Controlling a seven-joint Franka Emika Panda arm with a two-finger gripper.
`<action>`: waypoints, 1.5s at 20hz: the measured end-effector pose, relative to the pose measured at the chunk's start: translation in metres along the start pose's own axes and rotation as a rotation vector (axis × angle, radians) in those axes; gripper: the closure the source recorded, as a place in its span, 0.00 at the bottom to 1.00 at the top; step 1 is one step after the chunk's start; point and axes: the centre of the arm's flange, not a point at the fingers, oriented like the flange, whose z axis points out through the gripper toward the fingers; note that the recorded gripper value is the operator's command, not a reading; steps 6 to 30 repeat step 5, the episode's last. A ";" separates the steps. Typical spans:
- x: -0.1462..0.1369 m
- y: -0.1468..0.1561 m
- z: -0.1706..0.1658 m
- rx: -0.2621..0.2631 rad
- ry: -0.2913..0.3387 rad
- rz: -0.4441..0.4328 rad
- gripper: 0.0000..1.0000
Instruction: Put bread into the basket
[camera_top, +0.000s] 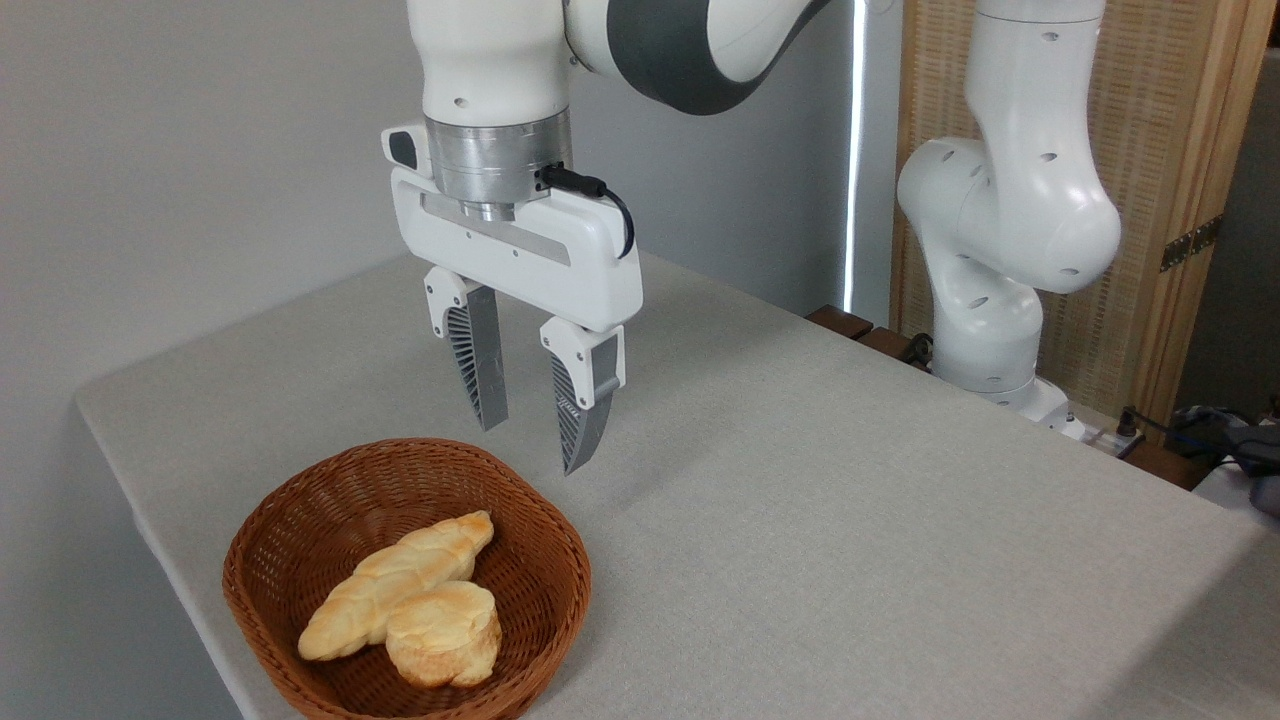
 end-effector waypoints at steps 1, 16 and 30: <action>-0.001 -0.001 0.000 -0.003 0.003 -0.007 0.00; -0.002 -0.003 -0.001 0.000 0.002 -0.017 0.00; -0.002 -0.003 -0.001 0.000 0.002 -0.017 0.00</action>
